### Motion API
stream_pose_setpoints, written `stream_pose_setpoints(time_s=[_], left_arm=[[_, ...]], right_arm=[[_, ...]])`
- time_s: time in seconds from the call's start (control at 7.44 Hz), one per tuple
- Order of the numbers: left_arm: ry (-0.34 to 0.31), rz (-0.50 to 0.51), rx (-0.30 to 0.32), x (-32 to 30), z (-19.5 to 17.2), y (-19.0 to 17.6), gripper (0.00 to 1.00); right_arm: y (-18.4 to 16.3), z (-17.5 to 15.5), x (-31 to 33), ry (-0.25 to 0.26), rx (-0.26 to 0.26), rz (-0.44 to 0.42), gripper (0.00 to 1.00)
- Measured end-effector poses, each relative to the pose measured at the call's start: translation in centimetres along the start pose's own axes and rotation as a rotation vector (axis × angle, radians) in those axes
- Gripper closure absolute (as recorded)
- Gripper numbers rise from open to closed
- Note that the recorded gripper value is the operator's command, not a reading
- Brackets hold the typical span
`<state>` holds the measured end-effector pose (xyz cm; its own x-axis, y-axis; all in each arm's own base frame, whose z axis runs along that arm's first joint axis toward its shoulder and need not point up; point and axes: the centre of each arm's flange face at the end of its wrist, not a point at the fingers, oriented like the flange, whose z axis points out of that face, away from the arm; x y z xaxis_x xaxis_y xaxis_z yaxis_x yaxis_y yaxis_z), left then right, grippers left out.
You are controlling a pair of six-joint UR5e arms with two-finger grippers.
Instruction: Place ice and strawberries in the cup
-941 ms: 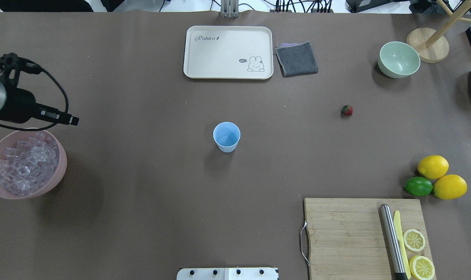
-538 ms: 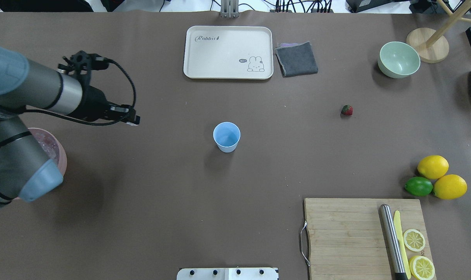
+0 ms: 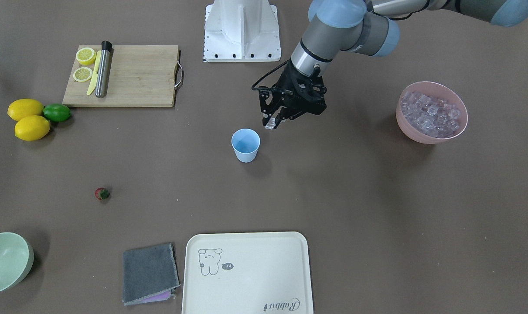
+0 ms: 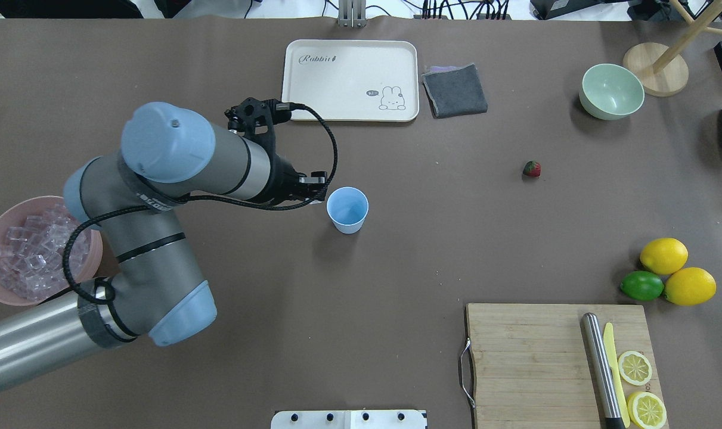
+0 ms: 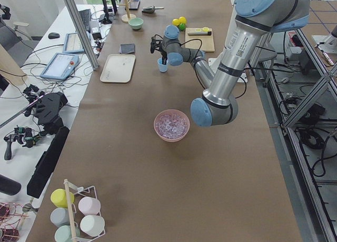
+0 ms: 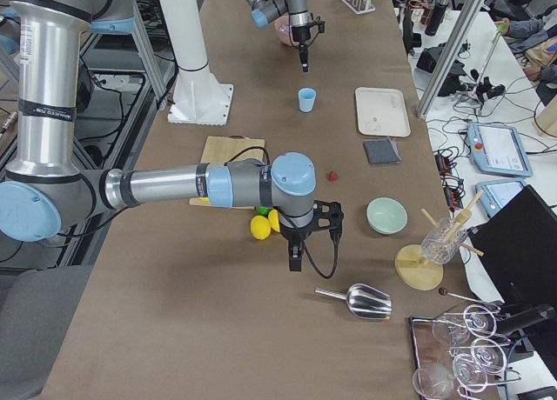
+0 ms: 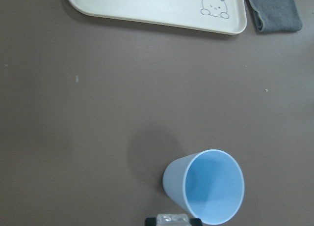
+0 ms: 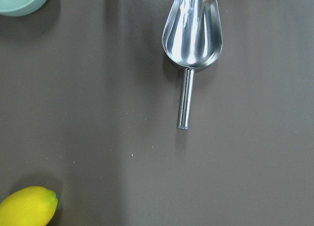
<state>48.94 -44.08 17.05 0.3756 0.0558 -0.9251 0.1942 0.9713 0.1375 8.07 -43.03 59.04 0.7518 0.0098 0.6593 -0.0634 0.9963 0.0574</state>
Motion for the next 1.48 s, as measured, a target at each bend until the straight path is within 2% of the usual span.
stream_pose_setpoints(time_s=[0.27,0.54,1.21,1.34,1.48], left_arm=[[-0.019,-0.036,0.034,1.2,1.8,-0.4,1.00],[-0.030,-0.055,0.052,2.0,3.2,0.9,1.00],[-0.027,-0.055,0.100,2.3,4.3,1.2,1.00],[-0.021,-0.051,0.111,2.0,5.0,1.0,0.63],[-0.014,-0.043,0.116,1.8,5.6,0.8,0.03]], right_arm=[[0.0,-0.1,-0.1,0.001,0.003,-0.003,0.00],[-0.2,-0.2,-0.2,0.001,0.006,-0.006,0.00],[-0.4,-0.2,-0.2,0.001,0.006,-0.006,0.00],[-0.4,-0.2,-0.2,0.001,0.006,-0.006,0.00],[-0.4,-0.2,-0.2,0.001,0.006,-0.006,0.00]])
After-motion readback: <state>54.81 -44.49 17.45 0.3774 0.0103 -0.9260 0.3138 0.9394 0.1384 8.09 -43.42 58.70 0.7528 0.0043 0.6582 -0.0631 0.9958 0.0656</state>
